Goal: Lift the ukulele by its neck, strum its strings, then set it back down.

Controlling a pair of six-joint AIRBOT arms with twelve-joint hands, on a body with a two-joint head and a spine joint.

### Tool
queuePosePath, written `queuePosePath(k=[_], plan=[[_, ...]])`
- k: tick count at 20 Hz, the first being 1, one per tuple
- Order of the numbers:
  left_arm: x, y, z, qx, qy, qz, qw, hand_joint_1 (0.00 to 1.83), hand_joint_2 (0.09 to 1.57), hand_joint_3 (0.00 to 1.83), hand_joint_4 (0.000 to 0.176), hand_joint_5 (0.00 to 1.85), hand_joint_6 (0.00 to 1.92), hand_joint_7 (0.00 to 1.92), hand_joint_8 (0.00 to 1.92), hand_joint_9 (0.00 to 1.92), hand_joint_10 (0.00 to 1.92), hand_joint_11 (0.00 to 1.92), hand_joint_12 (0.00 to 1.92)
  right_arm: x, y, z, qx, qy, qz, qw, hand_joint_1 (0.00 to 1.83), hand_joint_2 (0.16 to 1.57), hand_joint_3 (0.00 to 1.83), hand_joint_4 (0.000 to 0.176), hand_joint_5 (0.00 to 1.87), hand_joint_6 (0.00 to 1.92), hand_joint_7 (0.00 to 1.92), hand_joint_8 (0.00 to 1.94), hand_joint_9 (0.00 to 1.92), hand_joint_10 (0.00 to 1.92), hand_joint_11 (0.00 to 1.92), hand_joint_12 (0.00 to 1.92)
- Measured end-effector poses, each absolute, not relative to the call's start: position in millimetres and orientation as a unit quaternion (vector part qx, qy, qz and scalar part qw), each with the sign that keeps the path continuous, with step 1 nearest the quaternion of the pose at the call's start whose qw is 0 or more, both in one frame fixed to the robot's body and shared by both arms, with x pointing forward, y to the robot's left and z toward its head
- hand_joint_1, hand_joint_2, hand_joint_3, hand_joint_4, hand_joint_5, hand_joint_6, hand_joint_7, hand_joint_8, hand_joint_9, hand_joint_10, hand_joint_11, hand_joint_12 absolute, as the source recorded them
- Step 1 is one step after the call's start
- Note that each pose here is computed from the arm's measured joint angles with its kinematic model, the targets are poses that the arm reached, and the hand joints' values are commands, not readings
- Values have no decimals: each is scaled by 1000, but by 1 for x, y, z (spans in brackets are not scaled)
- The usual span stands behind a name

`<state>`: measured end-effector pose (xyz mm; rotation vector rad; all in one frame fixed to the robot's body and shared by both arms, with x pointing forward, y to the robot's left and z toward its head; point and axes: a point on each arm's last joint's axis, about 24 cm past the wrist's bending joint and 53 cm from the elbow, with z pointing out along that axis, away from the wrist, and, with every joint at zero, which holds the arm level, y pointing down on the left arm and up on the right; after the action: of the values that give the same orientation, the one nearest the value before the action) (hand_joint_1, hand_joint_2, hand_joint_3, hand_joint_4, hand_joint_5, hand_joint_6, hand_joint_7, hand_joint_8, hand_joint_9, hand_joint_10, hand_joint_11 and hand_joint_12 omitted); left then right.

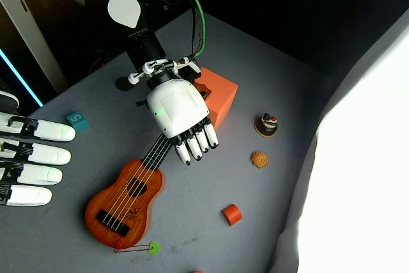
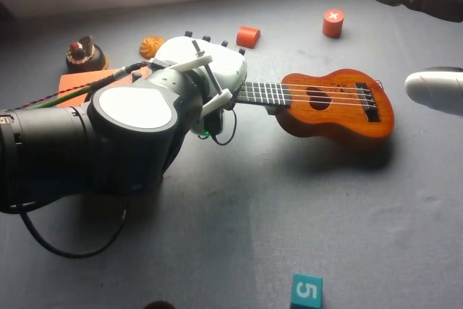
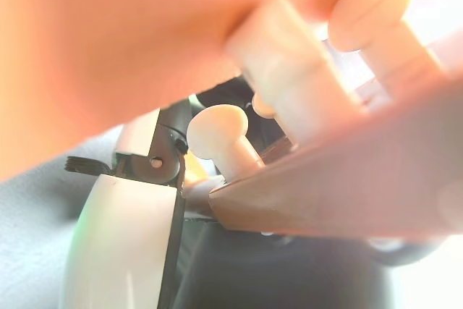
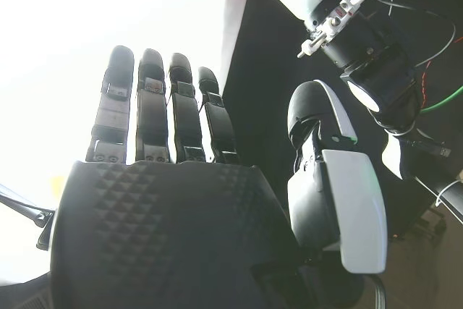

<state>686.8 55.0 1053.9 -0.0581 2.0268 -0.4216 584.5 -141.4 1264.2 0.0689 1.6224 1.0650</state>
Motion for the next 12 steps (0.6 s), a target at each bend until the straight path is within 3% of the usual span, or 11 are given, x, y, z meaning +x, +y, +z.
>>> queuePosePath(k=[1, 2, 3, 4, 5, 6, 8, 12], plan=[[687, 55, 1054, -26, 842, -176, 510, 1040, 1176, 511, 4, 525, 1791, 547, 1920, 830, 1920, 764, 1921, 584, -141, 1264, 29, 689, 453, 565, 291, 1284, 0, 0, 170, 28, 215, 1, 193, 56, 0, 497], [687, 55, 1054, -27, 842, -177, 509, 1040, 1176, 511, 4, 525, 1791, 547, 1920, 830, 1920, 764, 1921, 584, -141, 1264, 29, 689, 453, 565, 291, 1284, 0, 0, 170, 28, 215, 1, 193, 56, 0, 497], [687, 55, 1054, -29, 842, -178, 509, 1320, 1158, 342, 0, 892, 1895, 970, 1921, 1082, 1921, 1028, 1921, 584, -141, 1264, 29, 690, 453, 564, 289, 1284, 0, 0, 197, 39, 217, 2, 201, 59, 0, 499], [687, 55, 1054, -29, 842, -179, 509, 1320, 1158, 342, 0, 892, 1895, 970, 1921, 1082, 1921, 1028, 1921, 584, -141, 1264, 29, 689, 453, 565, 289, 1284, 0, 0, 197, 39, 217, 2, 201, 59, 0, 499], [687, 54, 1054, -31, 841, -182, 508, 1436, 1126, 216, 32, 1163, 1916, 1309, 1921, 1390, 1921, 1423, 1921, 584, -141, 1264, 29, 689, 453, 565, 287, 1283, 0, 0, 189, 35, 220, 3, 194, 55, 0, 498], [687, 54, 1054, -32, 841, -183, 507, 1444, 1117, 160, 168, 1362, 1921, 1545, 1921, 1607, 1921, 1669, 1921, 584, -141, 1264, 29, 689, 453, 565, 291, 1284, 0, 0, 181, 30, 201, 3, 179, 45, 0, 397], [685, 53, 1052, -41, 844, -188, 500, 1530, 1143, 158, 176, 1477, 1921, 1617, 1921, 1676, 1921, 1723, 1921, 584, -141, 1264, 29, 689, 453, 565, 251, 1290, 2, 0, 163, 20, 215, 6, 200, 50, 0, 426], [685, 49, 1056, -41, 844, -196, 498, 1549, 1166, 177, 176, 1482, 1921, 1612, 1921, 1670, 1921, 1714, 1921, 584, -141, 1264, 29, 689, 453, 565, 310, 1280, 0, 0, 181, 24, 218, 5, 204, 41, 0, 483]])
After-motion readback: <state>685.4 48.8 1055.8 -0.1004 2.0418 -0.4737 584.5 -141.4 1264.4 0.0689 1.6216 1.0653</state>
